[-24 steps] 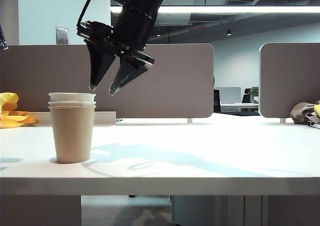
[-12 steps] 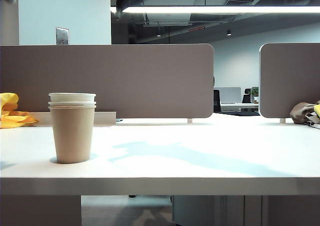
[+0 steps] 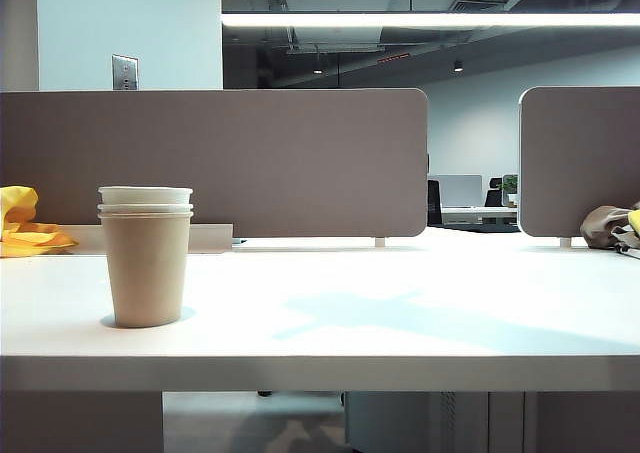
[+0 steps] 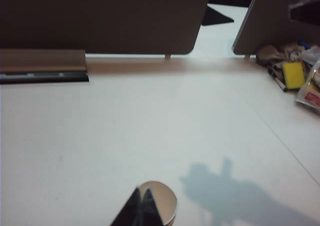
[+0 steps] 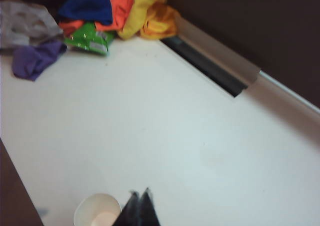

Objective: Pick up all the paper cups on the table one by one and stack them together.

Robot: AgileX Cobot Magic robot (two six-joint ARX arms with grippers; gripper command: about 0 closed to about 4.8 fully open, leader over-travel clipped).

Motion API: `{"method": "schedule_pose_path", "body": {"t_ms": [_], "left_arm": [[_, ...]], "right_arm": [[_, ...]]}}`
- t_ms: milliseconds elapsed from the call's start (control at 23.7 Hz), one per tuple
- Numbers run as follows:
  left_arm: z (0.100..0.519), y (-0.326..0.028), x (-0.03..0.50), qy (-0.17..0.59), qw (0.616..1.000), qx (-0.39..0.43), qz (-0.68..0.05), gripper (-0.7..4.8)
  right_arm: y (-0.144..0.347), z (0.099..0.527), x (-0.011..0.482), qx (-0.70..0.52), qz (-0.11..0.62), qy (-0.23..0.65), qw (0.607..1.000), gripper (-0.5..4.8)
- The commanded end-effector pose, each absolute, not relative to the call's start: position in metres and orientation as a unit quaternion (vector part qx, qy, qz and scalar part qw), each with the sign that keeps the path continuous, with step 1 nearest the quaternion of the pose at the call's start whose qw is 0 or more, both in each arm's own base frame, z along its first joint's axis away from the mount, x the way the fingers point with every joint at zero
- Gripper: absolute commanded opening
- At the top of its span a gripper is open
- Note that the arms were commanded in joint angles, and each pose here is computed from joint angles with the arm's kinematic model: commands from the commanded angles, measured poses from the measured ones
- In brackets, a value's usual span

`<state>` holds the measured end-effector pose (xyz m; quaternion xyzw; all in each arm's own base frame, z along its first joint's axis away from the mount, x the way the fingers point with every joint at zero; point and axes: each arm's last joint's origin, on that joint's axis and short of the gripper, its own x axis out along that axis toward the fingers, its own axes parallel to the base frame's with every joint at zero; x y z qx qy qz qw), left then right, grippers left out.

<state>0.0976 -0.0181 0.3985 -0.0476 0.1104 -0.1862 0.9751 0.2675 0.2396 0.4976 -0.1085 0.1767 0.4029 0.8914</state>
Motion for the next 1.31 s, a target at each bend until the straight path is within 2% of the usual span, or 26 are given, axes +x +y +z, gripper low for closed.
{"method": "schedule_pose_path", "body": {"t_ms": [42, 338, 549, 718, 929, 1309], "left_arm": [[0.404, -0.016, 0.081, 0.072, 0.981, -0.018, -0.181, -0.06], [0.385, -0.013, 0.053, 0.044, 0.982, -0.01, -0.181, -0.06], [0.363, -0.012, 0.041, 0.042, 0.982, -0.008, -0.182, -0.06], [0.358, -0.012, 0.039, 0.043, 0.982, -0.007, -0.185, -0.06], [0.358, -0.012, 0.039, 0.044, 0.982, -0.007, -0.186, -0.06], [0.354, -0.012, 0.038, 0.057, 0.981, -0.008, -0.185, -0.06]], "right_arm": [[0.226, 0.522, 0.246, -0.101, 0.41, 0.128, 0.897, -0.08], [0.178, 0.563, 0.194, -0.093, 0.41, 0.061, 0.905, -0.09], [0.144, 0.57, 0.158, -0.111, 0.389, 0.038, 0.914, -0.09], [0.121, 0.536, 0.138, -0.16, 0.348, 0.063, 0.922, -0.09], [0.096, 0.494, 0.125, -0.153, 0.311, 0.062, 0.936, -0.09], [0.06, 0.427, 0.092, -0.107, 0.268, -0.015, 0.957, -0.08]]}}
